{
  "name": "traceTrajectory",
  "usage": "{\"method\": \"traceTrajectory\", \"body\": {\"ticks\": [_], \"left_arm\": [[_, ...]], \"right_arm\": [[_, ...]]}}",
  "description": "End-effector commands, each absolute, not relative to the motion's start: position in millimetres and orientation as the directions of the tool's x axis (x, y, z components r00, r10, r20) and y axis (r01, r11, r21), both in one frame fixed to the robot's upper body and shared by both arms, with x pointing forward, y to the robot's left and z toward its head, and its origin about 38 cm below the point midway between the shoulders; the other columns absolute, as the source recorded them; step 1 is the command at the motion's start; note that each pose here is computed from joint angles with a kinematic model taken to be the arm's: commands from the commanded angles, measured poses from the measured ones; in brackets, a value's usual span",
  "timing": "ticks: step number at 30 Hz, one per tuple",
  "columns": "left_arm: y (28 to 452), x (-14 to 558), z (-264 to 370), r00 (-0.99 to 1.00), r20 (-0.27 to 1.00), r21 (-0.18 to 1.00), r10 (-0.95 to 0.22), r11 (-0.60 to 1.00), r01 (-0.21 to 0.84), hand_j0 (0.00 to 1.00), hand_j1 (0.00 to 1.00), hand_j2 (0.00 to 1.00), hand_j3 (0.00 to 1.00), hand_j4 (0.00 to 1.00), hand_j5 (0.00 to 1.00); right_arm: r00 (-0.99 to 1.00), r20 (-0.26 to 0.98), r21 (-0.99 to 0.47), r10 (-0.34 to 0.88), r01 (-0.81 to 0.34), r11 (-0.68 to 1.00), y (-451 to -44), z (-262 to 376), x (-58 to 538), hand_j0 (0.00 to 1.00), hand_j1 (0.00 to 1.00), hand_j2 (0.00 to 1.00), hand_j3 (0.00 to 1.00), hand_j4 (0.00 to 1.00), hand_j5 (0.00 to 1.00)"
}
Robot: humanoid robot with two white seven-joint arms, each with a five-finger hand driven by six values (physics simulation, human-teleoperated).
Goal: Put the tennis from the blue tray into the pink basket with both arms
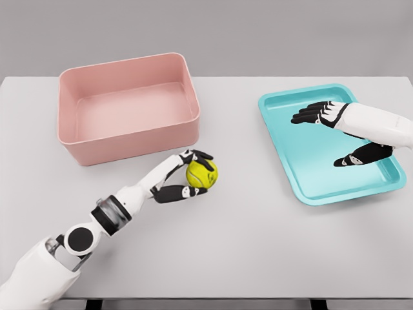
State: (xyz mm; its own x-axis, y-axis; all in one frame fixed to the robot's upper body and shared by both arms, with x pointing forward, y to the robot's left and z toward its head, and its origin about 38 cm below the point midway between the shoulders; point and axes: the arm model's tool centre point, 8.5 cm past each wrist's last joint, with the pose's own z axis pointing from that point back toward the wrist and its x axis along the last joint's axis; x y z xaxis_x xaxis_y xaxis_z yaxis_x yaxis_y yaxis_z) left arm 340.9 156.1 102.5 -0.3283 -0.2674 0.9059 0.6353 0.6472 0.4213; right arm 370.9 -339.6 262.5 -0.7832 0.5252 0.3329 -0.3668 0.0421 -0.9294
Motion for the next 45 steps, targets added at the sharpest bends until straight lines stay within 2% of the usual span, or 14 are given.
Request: {"method": "traceTrajectory", "body": {"ticks": [1,10,18,27,36,45], "left_arm": [[154,338,114,-0.375,0.897,0.431,-0.232,0.644,0.632,0.49,0.49,0.49,0.49,0.49,0.49],[150,330,141,-0.519,0.847,0.466,-0.119,0.636,0.615,0.48,0.48,0.48,0.48,0.48,0.48],[158,342,164,-0.592,0.799,0.504,-0.102,0.651,0.568,0.48,0.48,0.48,0.48,0.48,0.48],[184,365,197,-0.650,0.748,0.534,-0.138,0.706,0.465,0.48,0.48,0.48,0.48,0.48,0.48],[199,380,218,-0.669,0.723,0.556,-0.172,0.720,0.416,0.46,0.46,0.46,0.46,0.46,0.46],[222,408,226,-0.615,0.740,0.571,-0.274,0.739,0.358,0.46,0.46,0.46,0.46,0.46,0.46]], "right_arm": [[-0.781,0.339,-0.928,0.524,-0.369,0.049,-340,263,371,1.00,1.00,1.00,1.00,1.00,1.00],[-0.781,0.338,-0.928,0.525,-0.368,0.049,-340,264,371,1.00,1.00,1.00,1.00,1.00,1.00],[-0.781,0.341,-0.927,0.524,-0.372,0.048,-340,262,371,1.00,1.00,1.00,1.00,1.00,1.00],[-0.780,0.342,-0.926,0.525,-0.374,0.048,-340,261,371,1.00,1.00,1.00,1.00,1.00,1.00],[-0.780,0.341,-0.927,0.525,-0.373,0.049,-340,262,371,1.00,1.00,1.00,1.00,1.00,1.00],[-0.779,0.344,-0.926,0.524,-0.375,0.049,-340,261,371,1.00,1.00,1.00,1.00,1.00,1.00]]}}
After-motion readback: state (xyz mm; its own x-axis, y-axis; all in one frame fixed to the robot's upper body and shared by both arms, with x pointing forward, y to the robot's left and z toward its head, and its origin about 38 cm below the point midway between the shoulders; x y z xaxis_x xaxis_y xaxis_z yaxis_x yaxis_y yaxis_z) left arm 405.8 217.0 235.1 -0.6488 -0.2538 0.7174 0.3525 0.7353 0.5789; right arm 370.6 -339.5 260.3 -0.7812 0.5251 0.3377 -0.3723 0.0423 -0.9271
